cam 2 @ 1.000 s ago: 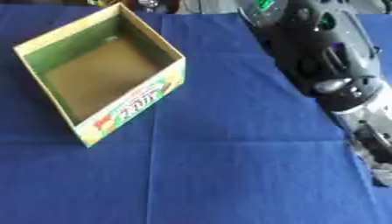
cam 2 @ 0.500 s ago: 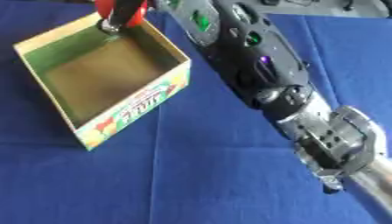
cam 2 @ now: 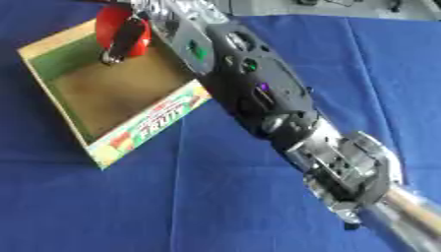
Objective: Pick up objects on the table and place them in the box.
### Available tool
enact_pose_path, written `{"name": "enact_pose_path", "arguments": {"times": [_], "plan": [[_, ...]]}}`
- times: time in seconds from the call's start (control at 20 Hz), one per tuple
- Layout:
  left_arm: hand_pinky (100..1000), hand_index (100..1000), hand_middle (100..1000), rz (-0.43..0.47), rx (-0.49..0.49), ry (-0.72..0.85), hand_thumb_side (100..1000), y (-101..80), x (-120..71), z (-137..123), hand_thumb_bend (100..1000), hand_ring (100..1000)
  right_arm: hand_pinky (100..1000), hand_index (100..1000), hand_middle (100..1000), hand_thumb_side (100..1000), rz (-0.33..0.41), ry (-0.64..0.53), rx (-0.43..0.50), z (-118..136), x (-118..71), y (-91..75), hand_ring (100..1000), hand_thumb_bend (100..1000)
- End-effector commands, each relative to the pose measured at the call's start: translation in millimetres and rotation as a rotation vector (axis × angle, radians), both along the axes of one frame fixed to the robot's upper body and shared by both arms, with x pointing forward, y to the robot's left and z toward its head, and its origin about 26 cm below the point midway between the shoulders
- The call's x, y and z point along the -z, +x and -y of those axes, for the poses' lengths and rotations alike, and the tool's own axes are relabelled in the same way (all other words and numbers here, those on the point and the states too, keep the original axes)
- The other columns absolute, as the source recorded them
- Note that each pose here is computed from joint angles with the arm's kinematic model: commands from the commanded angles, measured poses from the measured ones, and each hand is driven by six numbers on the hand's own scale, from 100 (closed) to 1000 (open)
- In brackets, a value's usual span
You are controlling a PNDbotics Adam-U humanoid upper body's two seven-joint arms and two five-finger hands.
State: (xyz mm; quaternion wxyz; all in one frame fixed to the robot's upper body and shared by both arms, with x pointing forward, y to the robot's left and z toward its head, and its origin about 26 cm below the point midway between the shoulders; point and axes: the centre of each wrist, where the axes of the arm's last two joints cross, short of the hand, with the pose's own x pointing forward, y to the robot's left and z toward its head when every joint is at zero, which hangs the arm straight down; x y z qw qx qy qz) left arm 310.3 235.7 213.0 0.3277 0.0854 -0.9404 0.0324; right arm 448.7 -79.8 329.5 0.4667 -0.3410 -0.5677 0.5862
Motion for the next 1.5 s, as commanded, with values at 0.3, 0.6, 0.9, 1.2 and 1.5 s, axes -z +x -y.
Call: {"name": "enact_pose_path", "arguments": {"times": [0.3, 0.6, 0.9, 1.2, 1.5], "plan": [[603, 758, 776, 0.035, 0.0, -0.013, 1000, -2.6, -7.5, 1.0, 100, 841, 321, 692, 649, 342, 0.028, -0.085, 0.031, -10.6, 26.2, 14.2, 592, 100], [604, 757, 776, 0.031, 0.0, -0.012, 1000, -2.7, -6.9, 0.9, 100, 841, 529, 826, 786, 500, 0.026, -0.167, -0.027, -17.9, 25.4, 9.8, 746, 236], [604, 757, 775, 0.03, 0.005, -0.011, 1000, -2.7, -6.7, 1.5, 100, 840, 729, 921, 884, 602, 0.05, -0.23, -0.075, -21.3, 11.4, -0.4, 877, 697], [604, 757, 776, 0.026, 0.002, -0.012, 1000, -2.9, -5.9, 1.0, 100, 840, 793, 933, 889, 657, 0.102, -0.169, -0.117, -19.5, -10.6, -13.1, 892, 710], [605, 757, 776, 0.021, -0.005, -0.011, 1000, -3.2, -4.5, -0.3, 100, 840, 772, 933, 881, 703, 0.213, -0.042, -0.16, -2.5, -51.2, -35.5, 864, 702]]}}
